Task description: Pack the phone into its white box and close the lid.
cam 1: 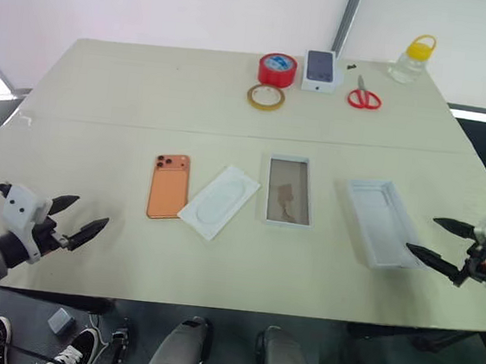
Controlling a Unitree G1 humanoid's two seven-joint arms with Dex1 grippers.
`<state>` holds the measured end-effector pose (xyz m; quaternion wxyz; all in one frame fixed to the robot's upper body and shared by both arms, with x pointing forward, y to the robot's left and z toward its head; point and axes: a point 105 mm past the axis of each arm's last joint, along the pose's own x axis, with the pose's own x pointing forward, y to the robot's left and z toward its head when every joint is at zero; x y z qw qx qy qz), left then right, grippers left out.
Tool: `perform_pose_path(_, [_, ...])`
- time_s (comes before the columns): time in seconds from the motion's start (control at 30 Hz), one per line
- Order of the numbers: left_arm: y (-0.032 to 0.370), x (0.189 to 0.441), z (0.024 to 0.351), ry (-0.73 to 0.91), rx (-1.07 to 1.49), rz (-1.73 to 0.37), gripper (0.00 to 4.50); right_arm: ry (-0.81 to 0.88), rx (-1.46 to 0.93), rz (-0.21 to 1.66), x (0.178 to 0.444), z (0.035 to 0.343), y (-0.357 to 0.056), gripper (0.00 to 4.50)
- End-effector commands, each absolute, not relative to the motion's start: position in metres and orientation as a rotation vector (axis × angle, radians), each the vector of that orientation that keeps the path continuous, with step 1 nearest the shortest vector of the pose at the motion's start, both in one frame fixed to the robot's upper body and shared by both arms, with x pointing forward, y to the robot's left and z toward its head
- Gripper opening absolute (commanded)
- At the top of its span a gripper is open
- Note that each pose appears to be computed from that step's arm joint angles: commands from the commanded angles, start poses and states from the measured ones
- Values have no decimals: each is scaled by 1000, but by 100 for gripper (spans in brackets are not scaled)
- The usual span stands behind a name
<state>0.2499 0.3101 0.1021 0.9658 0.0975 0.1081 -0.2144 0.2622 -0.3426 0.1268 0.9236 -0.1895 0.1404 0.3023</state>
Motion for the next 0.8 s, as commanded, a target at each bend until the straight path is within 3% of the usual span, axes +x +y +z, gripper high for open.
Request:
perform_pose_path(0.03, [310, 251, 121, 150, 211, -430, 450, 219, -427, 627, 265, 149, -339, 447])
perform_pose_path(0.8, [296, 273, 124, 165, 212, -467, 450, 175, -436, 666, 278, 158, -308, 447])
